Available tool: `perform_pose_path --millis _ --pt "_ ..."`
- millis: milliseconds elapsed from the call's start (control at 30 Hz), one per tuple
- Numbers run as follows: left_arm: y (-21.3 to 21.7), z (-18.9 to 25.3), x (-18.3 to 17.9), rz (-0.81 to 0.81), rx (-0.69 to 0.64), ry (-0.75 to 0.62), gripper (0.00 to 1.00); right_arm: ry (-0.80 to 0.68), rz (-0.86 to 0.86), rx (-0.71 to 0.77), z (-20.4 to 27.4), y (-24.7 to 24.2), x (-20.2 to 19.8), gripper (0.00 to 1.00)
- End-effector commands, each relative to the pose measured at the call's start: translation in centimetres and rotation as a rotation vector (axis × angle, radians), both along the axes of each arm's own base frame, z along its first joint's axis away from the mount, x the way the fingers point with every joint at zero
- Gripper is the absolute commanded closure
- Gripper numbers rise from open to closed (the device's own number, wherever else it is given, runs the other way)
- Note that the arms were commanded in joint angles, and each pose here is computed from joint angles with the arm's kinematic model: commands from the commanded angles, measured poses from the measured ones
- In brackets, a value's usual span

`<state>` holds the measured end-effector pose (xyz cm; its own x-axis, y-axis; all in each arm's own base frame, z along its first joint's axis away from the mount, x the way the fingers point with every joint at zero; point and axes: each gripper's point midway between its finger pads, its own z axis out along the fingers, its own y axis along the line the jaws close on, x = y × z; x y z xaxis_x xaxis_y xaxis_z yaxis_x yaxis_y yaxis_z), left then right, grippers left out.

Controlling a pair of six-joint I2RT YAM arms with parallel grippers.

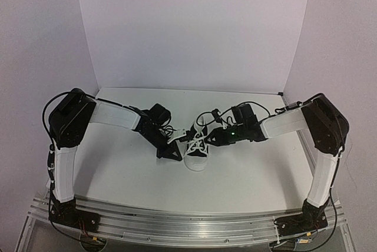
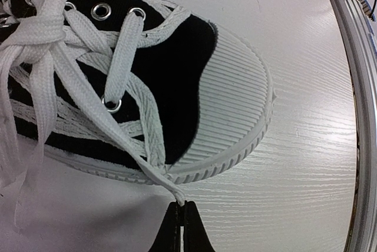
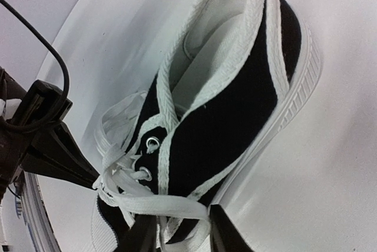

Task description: Tie the shoes

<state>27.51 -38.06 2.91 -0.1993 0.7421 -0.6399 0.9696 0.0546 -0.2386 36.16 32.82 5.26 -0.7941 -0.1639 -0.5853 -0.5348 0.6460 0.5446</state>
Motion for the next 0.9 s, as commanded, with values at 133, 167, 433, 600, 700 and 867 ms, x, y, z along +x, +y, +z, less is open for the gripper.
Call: perform_pose_path --millis 133,167,433,600,700,867 --pt "-0.9 2.8 0.7 -0.018 -0.053 -0.060 1.00 -0.062 -0.028 -0.001 2.8 -0.4 0.2 0.81" --pt "-0.9 2.8 0.7 -0.019 -0.056 -0.062 1.00 -0.057 -0.026 0.001 2.9 -0.4 0.0 0.83" --pt "-1.0 3.0 0.9 -0.022 -0.055 -0.072 1.00 -0.041 0.008 0.002 3.4 0.2 -0.6 1.00" --pt "-0.5 3.3 0.0 -0.078 -0.066 -0.061 0.98 -0.030 0.000 0.000 3.4 0.0 -0.9 1.00" --pt "-0.2 5.7 0.3 -0.121 -0.150 -0.047 0.71 -0.004 -0.012 -0.008 3.1 0.0 -0.9 1.00" --pt "1.5 9.7 1.4 -0.259 -0.258 -0.135 0.50 0.016 0.000 -0.014 2.7 0.5 -1.5 1.00"
